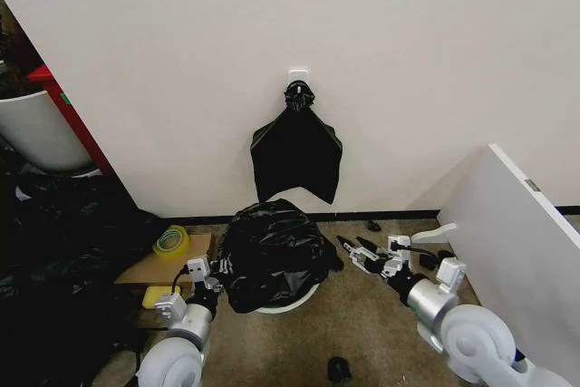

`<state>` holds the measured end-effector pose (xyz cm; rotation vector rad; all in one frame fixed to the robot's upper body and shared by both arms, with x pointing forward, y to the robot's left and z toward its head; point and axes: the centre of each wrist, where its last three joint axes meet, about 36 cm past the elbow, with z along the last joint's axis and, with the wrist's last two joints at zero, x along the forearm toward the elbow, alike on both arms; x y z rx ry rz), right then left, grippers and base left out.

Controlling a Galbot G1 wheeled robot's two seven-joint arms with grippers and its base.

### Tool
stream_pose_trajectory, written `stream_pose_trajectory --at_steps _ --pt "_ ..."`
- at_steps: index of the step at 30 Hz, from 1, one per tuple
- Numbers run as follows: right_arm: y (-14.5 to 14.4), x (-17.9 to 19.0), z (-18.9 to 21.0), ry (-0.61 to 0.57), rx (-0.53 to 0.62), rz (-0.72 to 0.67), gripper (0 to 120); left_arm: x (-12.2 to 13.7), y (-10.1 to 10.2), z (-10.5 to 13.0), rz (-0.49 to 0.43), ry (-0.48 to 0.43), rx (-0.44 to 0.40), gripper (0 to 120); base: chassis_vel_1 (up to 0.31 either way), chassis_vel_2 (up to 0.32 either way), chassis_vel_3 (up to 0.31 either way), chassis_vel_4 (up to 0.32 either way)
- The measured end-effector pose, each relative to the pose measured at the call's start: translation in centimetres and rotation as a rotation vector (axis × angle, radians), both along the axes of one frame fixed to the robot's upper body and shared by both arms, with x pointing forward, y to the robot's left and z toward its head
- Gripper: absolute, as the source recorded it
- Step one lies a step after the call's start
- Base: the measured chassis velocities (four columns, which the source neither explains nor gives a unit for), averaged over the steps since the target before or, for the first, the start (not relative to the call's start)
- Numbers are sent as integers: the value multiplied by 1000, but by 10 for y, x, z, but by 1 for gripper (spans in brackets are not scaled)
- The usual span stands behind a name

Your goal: Place the garbage bag over the trash bin.

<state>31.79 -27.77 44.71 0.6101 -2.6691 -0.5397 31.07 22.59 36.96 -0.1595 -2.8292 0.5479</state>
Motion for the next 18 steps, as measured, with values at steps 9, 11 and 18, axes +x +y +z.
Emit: stream_pose_trajectory --at_steps 9,11,18 --pt "21 -37 11 -259 -216 432 100 -1 -1 16 -76 6 76 1 0 0 0 0" --pt "25 -35 7 -300 -282 537 100 -2 -1 17 -102 -19 117 1 0 0 0 0" --pt "37 -21 3 -270 -330 656 100 -5 -3 19 -164 -65 194 1 0 0 0 0"
